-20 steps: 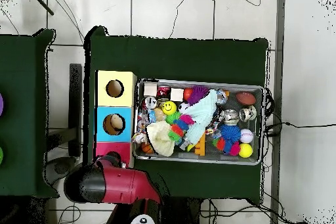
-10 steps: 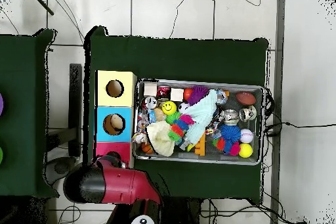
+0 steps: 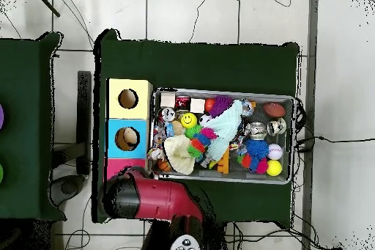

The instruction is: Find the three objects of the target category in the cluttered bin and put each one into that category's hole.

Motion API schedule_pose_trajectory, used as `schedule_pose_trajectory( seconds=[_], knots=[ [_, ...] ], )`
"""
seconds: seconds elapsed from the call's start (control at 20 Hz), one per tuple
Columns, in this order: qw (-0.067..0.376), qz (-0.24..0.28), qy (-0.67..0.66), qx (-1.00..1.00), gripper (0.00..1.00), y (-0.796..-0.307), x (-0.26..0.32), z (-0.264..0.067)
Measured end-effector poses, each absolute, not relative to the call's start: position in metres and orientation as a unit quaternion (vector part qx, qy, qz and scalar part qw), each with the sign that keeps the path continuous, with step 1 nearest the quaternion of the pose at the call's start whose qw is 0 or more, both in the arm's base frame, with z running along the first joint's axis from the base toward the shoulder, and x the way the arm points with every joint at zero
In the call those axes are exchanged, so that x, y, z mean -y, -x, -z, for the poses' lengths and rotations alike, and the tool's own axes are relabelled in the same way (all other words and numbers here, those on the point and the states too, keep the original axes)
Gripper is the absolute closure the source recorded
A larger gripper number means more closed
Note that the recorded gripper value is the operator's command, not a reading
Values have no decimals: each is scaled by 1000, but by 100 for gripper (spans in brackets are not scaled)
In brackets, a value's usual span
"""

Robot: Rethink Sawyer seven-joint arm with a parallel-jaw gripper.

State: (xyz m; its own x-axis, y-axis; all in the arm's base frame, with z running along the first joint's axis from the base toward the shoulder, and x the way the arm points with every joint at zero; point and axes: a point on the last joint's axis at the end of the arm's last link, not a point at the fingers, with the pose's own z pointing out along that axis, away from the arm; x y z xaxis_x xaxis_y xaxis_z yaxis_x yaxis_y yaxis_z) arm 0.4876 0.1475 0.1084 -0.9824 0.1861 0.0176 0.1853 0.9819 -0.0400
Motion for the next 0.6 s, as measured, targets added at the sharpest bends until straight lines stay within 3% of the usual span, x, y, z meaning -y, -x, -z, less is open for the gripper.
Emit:
schedule_pose_trajectory(
  seconds=[0.6],
  knots=[
    [-17,-24,121,992,100,-530,-51,-108]
  ],
)
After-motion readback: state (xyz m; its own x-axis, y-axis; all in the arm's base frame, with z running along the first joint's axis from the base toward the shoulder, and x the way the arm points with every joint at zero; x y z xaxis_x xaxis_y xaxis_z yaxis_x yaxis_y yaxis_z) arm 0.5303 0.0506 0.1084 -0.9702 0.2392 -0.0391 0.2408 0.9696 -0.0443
